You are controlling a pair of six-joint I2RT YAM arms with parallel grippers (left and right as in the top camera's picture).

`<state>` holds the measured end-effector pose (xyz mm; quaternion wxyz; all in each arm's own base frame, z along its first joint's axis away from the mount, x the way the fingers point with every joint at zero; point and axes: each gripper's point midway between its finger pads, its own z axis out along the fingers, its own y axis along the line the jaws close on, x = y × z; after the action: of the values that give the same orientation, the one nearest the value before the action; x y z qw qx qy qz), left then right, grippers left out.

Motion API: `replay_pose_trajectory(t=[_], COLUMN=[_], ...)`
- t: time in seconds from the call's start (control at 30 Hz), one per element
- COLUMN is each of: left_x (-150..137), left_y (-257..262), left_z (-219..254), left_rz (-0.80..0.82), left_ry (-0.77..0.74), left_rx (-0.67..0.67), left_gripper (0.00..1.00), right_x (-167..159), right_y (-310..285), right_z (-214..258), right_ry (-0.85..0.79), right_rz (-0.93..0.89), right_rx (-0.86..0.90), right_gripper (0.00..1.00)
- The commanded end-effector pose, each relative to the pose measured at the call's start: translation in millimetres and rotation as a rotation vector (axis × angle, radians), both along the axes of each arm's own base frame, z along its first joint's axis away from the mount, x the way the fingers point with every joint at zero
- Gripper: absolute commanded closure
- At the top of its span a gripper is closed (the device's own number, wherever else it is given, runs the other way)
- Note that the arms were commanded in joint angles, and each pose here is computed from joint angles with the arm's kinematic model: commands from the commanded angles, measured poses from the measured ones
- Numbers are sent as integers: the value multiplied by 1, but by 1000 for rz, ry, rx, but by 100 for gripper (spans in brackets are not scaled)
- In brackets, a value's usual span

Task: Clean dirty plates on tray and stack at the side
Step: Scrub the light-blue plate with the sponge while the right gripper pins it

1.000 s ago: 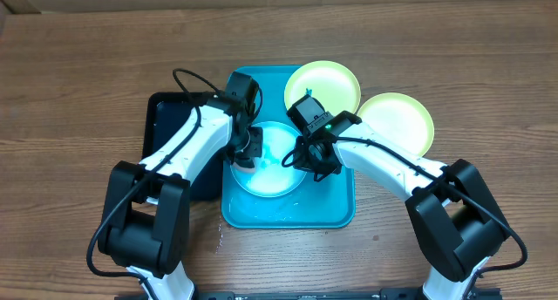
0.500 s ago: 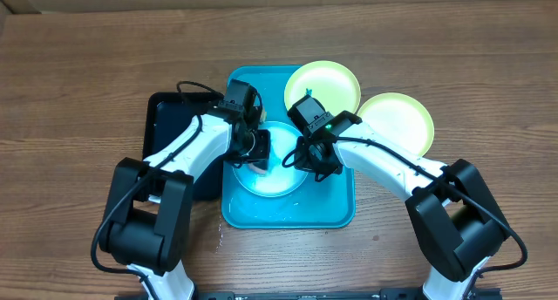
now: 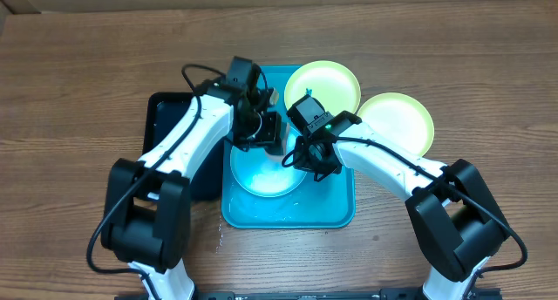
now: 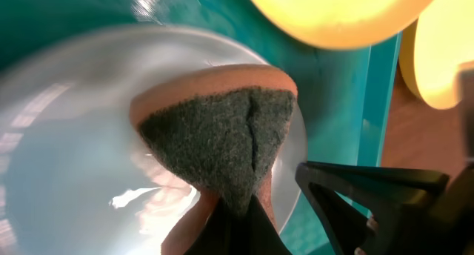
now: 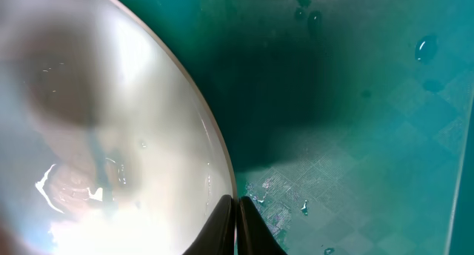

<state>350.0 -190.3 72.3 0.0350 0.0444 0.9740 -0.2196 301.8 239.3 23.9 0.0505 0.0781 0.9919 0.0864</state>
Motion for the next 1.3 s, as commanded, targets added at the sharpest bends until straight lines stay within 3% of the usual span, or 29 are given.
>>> replay_pose_trajectory(t=[0.0, 0.23, 0.43, 0.73, 0.87, 0.97, 1.07, 1.27], left_x=[7, -15, -31, -33, -13, 0, 10, -2], left_y=[18, 53, 59, -20, -25, -14, 10, 50], left_z=[10, -32, -63, -40, -20, -2, 7, -11], left_rz=[1, 28, 73, -23, -6, 21, 47, 67], left_ry=[-73, 4, 41, 59, 13, -5, -38, -24], left_rx=[121, 304, 315, -172, -209, -151, 5, 287], left_gripper=[96, 96, 96, 96, 96, 96, 96, 96], right_x=[-2, -2, -2, -2, -2, -2, -3, -2], right_y=[2, 2, 3, 3, 2, 2, 2, 2], right_z=[-3, -3, -3, -3, -3, -3, -3, -3], right_ry=[7, 7, 7, 6, 6, 7, 9, 6], right_rz=[13, 13, 13, 12, 13, 13, 13, 12], right_rx=[3, 3, 4, 4, 3, 2, 1, 4], right_gripper=[96, 96, 96, 96, 96, 96, 96, 96])
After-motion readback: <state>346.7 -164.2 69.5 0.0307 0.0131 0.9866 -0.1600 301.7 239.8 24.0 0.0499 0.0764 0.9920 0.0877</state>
